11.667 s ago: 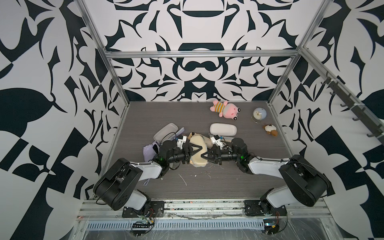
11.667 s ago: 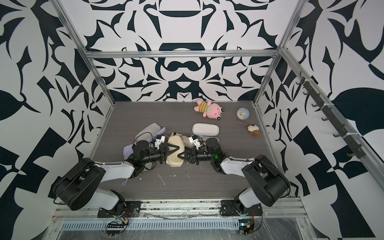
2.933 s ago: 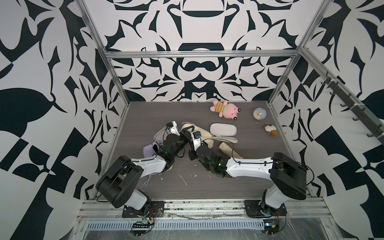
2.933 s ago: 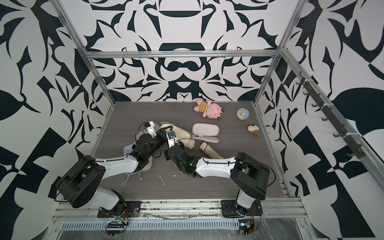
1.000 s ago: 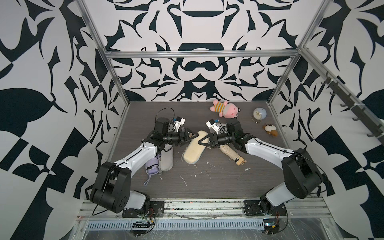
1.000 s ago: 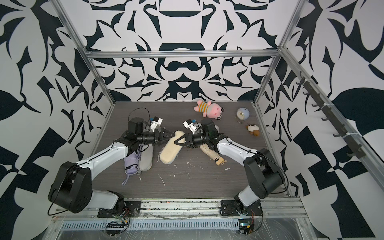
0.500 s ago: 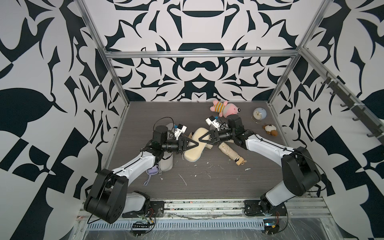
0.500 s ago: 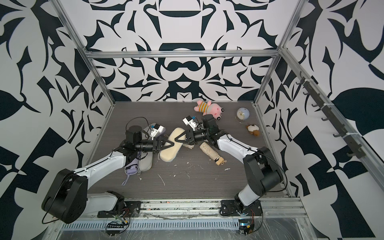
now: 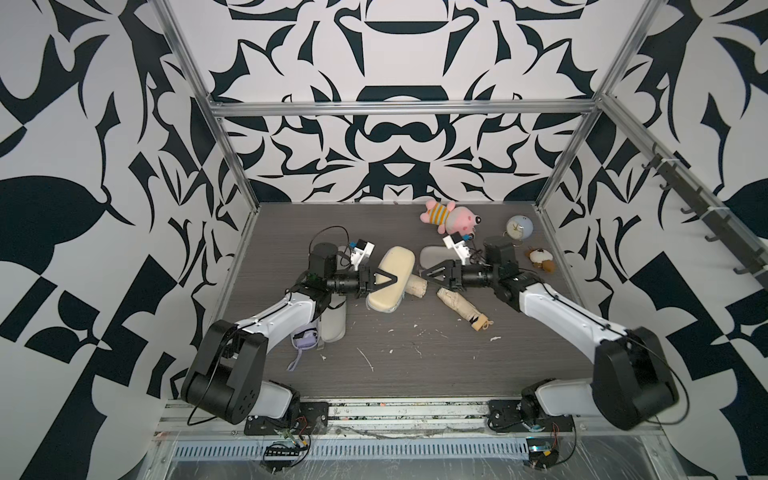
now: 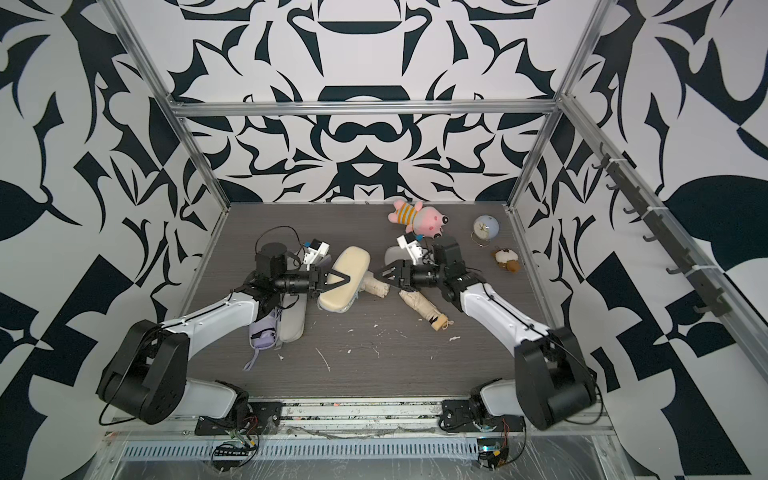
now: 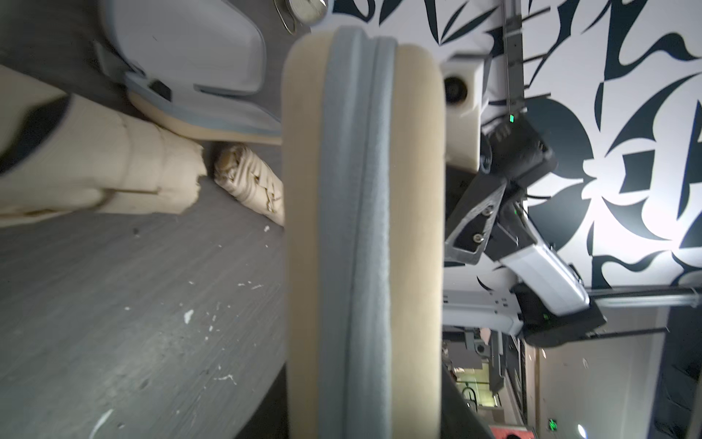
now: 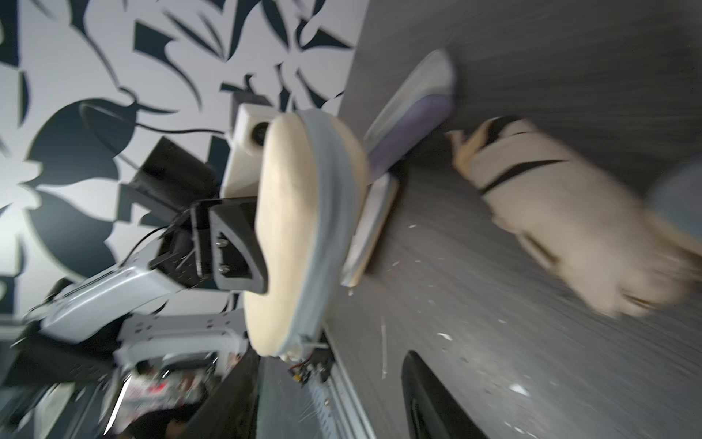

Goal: Put umbrellas into zippered umbrella sleeves
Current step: Adjust the umbrella sleeve, then zip the zipper on the umbrella sleeve.

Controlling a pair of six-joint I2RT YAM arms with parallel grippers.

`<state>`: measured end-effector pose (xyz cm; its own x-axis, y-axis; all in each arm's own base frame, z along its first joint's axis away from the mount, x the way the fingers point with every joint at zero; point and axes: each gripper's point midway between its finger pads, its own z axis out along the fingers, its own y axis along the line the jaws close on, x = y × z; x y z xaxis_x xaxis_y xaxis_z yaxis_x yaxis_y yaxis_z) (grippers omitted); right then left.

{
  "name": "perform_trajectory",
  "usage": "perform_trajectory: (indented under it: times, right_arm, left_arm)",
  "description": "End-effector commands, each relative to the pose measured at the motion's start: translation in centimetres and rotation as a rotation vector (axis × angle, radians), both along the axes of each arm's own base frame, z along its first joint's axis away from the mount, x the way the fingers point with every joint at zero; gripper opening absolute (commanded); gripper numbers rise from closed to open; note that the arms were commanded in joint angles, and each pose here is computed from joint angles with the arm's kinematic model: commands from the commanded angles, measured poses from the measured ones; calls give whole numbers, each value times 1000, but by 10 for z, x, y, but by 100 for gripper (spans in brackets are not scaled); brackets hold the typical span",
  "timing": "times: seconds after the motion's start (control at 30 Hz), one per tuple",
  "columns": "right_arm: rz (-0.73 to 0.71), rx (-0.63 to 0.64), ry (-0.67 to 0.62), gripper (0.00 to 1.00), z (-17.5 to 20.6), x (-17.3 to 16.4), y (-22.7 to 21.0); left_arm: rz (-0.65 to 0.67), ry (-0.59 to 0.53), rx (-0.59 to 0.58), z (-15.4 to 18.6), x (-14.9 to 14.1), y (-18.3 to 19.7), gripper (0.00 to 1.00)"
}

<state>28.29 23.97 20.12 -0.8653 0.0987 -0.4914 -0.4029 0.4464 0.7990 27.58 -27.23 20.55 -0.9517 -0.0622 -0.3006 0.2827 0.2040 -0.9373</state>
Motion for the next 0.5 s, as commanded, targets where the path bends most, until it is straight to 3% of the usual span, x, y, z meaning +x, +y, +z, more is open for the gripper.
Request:
perform_trajectory:
  times: [0.0,0.1,0.3,0.47]
  right_arm:
    - [-124,-343,-381,45,-25,0,-9]
    - [-192,-482,-666,31,-11,0,1]
    - [-138,-523,-843,34,11,-1,45]
    - [-132,-553,-885,35,14,7,60]
  left_arm:
    - [71,-112,-50,26,23,-3,35]
    - [81,-130,-52,32,27,-8,36]
    - [70,-147,-38,35,23,-17,38]
    - [58,-144,-37,35,19,-22,38]
